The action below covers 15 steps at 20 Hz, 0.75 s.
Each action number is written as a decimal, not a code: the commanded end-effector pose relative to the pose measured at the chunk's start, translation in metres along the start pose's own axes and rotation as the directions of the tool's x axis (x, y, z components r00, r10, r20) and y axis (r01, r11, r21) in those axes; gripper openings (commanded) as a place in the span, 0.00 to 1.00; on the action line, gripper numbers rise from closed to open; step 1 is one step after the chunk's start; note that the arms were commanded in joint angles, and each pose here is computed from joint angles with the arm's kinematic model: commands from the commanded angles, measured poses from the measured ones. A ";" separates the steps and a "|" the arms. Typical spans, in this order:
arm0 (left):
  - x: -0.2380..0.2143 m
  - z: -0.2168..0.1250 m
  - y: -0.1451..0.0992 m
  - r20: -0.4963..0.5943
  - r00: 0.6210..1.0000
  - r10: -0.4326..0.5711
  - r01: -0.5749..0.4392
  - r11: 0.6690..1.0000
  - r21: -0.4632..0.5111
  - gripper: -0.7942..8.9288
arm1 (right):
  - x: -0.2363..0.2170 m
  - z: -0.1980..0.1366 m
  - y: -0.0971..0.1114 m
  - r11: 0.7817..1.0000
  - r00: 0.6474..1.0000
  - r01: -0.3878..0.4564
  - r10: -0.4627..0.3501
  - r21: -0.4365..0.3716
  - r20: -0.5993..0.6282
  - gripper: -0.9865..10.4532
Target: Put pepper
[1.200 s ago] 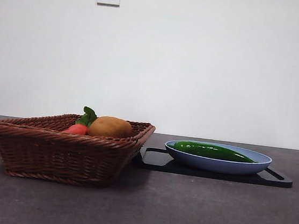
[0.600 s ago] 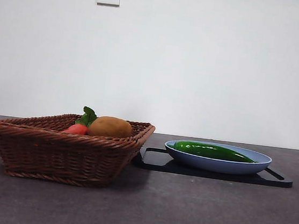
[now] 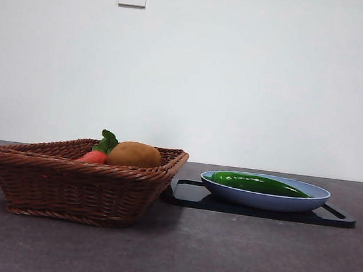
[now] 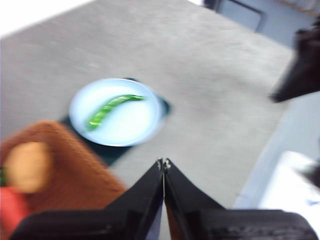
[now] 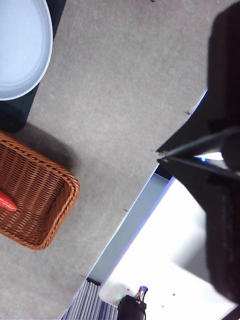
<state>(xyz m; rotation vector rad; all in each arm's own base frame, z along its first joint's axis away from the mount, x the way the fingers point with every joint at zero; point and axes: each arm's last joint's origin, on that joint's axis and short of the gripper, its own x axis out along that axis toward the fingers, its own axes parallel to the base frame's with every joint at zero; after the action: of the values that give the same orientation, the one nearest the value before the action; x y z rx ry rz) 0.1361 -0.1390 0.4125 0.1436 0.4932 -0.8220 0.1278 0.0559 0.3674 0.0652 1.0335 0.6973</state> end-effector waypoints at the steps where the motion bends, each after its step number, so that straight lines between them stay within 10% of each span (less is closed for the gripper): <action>1: -0.012 0.014 0.011 0.136 0.979 0.153 -0.162 0.985 0.065 0.09 | -0.003 0.003 0.002 1.000 1.000 -0.003 0.003 -0.006 0.015 0.10; 4: -0.045 0.019 0.030 0.324 0.908 0.265 -0.301 0.951 0.068 0.09 | -0.003 0.003 0.002 1.000 1.000 -0.003 0.003 -0.006 0.015 0.10; 8: -0.085 -0.004 0.050 0.507 0.726 0.465 -0.524 0.851 -0.031 0.09 | -0.003 0.003 0.002 1.000 1.000 -0.003 0.003 -0.006 0.015 0.10; 11: -0.097 -0.045 0.059 0.569 0.562 0.600 -0.662 0.739 -0.125 0.09 | -0.003 0.003 0.002 1.000 1.000 -0.002 0.002 -0.006 0.015 0.10; 15: -0.082 -0.112 0.066 0.574 0.454 0.681 -0.738 0.649 -0.187 0.09 | -0.003 0.003 0.002 1.000 1.000 -0.002 0.002 -0.006 0.015 0.10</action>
<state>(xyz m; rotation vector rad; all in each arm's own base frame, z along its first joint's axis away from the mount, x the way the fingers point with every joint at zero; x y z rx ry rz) 0.0933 -0.0053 0.3543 0.1400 -0.2629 -0.0018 0.1278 0.0559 0.3674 0.0650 1.0335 0.6969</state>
